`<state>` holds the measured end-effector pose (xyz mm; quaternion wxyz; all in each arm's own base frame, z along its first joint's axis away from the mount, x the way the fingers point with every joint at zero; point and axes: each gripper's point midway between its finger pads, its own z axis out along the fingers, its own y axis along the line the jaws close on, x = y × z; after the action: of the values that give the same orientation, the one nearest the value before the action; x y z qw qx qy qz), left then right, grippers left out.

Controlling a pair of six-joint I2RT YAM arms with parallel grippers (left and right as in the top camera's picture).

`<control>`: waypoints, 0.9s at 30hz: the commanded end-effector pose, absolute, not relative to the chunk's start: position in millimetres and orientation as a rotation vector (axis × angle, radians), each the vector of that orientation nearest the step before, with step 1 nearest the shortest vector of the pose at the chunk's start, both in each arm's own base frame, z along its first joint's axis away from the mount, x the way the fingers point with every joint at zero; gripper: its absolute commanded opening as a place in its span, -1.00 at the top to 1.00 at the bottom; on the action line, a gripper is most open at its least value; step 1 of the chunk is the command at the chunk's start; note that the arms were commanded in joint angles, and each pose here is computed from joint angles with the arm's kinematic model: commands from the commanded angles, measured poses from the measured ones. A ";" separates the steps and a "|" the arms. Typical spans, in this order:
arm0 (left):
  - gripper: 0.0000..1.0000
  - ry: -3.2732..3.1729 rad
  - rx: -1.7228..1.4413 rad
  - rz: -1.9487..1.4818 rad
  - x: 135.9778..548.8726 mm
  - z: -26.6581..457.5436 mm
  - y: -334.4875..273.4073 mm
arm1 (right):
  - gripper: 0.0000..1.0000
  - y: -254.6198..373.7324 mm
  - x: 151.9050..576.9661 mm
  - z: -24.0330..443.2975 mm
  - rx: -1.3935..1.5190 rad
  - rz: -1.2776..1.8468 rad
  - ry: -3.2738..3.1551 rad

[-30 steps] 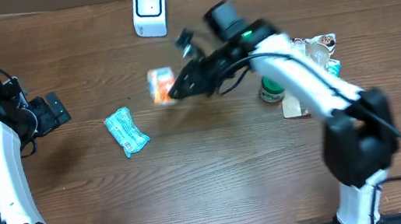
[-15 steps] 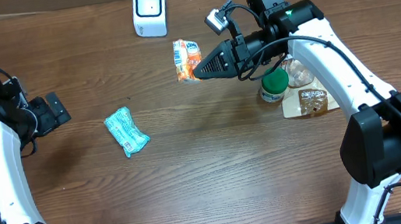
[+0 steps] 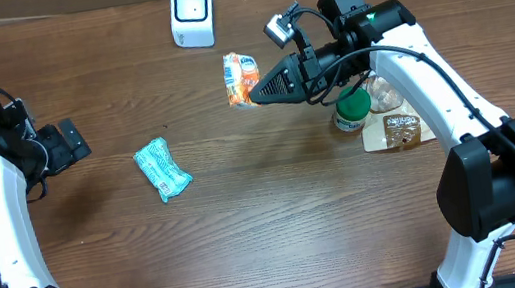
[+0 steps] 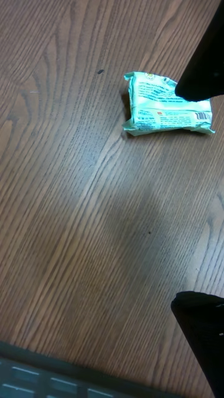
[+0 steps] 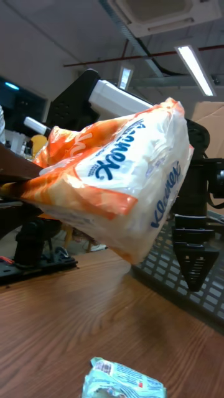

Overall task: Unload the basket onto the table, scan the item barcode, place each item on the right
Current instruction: 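Lift the orange Kleenex pack with the right gripper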

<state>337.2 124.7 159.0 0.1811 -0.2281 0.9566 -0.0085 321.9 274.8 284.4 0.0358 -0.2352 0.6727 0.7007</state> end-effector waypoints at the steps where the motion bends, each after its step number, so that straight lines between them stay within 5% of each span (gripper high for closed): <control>1: -0.99 2.695 -0.611 -0.008 339.6 163.6 127.9 | 0.92 273.2 320.4 290.6 -0.721 2.182 2.030; 17: -0.99 2.695 -0.611 -0.009 339.6 163.6 127.9 | 0.92 273.7 323.4 275.3 -0.733 2.077 2.120; 27: -0.99 2.695 -0.611 -0.008 339.6 163.6 127.9 | 0.93 230.6 366.2 169.1 -0.285 1.169 2.857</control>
<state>337.2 124.8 159.0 0.1811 -0.2281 0.9566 -0.0083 348.7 255.0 197.1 0.0176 -0.1644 0.8569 0.4883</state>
